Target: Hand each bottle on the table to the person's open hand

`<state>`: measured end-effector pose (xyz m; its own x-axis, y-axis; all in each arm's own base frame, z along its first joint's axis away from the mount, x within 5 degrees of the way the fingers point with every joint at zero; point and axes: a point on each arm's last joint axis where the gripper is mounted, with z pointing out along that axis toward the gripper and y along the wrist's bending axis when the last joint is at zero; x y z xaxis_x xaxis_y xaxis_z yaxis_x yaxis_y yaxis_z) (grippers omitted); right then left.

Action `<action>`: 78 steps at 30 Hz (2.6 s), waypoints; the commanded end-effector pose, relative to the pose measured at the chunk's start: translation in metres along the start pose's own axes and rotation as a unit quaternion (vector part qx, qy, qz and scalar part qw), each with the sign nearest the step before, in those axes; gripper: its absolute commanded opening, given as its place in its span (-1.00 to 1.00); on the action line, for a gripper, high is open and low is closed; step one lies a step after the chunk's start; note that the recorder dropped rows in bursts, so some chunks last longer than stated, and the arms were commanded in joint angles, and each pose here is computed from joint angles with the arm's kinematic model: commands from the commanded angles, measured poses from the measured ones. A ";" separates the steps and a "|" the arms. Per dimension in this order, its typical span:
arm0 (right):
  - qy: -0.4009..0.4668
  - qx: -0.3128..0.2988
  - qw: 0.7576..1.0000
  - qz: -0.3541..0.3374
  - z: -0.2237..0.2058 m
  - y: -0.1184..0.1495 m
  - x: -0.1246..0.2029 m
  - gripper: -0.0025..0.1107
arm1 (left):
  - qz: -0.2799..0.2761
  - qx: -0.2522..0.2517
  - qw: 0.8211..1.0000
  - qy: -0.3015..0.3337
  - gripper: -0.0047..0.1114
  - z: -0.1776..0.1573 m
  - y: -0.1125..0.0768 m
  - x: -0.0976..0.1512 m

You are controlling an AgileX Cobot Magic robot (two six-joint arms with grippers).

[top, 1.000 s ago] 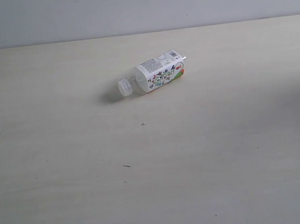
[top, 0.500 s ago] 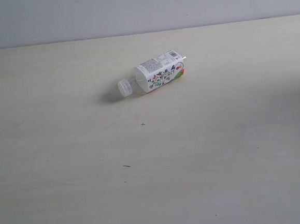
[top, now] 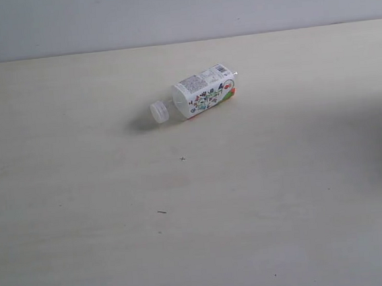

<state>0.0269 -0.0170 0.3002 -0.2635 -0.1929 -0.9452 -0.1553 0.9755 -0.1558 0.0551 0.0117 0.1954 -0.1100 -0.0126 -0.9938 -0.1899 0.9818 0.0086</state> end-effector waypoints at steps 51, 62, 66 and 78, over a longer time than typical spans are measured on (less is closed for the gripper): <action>-0.013 -0.051 0.998 -0.021 0.056 0.033 0.090 -0.95 | -0.004 0.003 1.000 0.000 -0.92 0.000 0.000 0.000; -0.012 -0.051 0.998 -0.021 0.056 0.033 0.090 -0.95 | -0.004 0.003 1.000 0.000 -0.92 0.000 0.000 0.000; -0.012 -0.051 0.998 -0.021 0.056 0.033 0.090 -0.95 | 0.013 0.001 1.000 -0.002 -0.92 0.000 0.000 0.000; -0.012 -0.051 0.998 -0.020 0.056 0.033 0.090 -0.95 | -0.327 0.085 0.913 -0.230 -0.92 -0.011 0.000 -0.043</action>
<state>0.0512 0.0047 0.1948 -0.2307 -0.2298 -0.9455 -0.2700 0.9487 -0.1647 0.0533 0.0098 0.2275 0.2948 -0.5673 -0.7689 0.0070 0.8059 -0.5919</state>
